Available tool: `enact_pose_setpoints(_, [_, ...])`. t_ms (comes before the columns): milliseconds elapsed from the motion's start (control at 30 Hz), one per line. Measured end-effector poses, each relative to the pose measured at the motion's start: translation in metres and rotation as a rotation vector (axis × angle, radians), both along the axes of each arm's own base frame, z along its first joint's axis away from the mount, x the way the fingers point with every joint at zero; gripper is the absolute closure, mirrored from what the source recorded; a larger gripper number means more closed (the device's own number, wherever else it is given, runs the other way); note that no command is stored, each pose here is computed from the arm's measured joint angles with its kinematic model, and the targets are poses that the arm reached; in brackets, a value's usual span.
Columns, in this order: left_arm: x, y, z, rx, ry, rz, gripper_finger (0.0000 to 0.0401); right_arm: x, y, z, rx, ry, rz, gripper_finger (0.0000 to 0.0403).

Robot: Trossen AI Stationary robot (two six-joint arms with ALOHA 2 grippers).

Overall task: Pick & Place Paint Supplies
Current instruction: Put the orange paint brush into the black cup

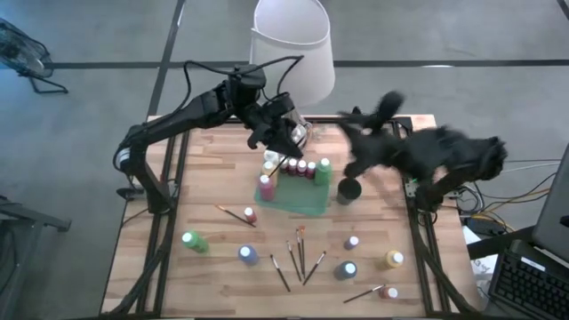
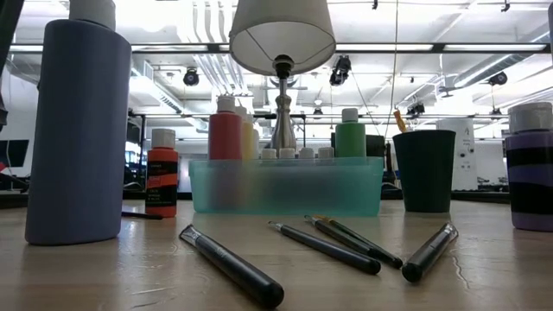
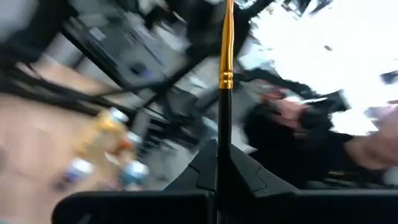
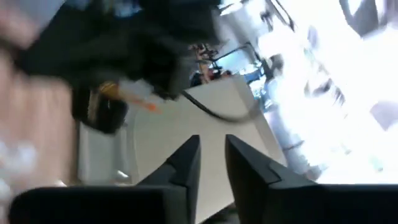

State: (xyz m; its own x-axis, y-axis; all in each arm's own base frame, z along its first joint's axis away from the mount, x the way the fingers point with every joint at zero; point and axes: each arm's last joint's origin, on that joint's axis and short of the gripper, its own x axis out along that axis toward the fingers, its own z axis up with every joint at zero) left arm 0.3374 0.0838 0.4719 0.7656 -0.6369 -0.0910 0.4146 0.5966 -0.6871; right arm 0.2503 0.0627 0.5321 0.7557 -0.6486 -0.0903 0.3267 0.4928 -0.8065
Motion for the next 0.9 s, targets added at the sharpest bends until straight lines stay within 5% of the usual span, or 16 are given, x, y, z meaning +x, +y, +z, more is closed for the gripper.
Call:
enact_pose_setpoints(233, [0.004, 0.003, -0.003, 0.494, -0.129, 0.422, 0.0390, -0.063, -0.027, 0.000, 0.676, -0.228, 0.136, 0.0249])
enact_pose_setpoints(300, [0.010, -0.001, -0.001, 0.659, -0.165, 0.561, 0.0390, -0.072, -0.031, -0.003, 0.784, -0.239, 0.161, 0.0233])
enact_pose_setpoints(400, [0.023, -0.013, 0.004, 0.803, -0.298, 0.682, 0.0390, -0.076, -0.032, -0.010, 0.810, -0.245, 0.172, 0.0216])
enact_pose_setpoints(533, [0.039, -0.020, 0.004, 0.878, -0.448, 0.693, 0.0390, -0.065, -0.028, -0.013, 0.790, -0.300, 0.235, 0.0203])
enact_pose_setpoints(700, [0.053, -0.016, -0.004, 0.882, -0.469, 0.714, 0.0390, -0.057, -0.024, -0.006, 0.774, -0.398, 0.385, 0.0193])
enact_pose_setpoints(900, [0.060, -0.016, -0.009, 0.878, -0.486, 0.707, 0.0390, -0.044, -0.022, -0.011, 0.764, -0.390, 0.384, 0.0193])
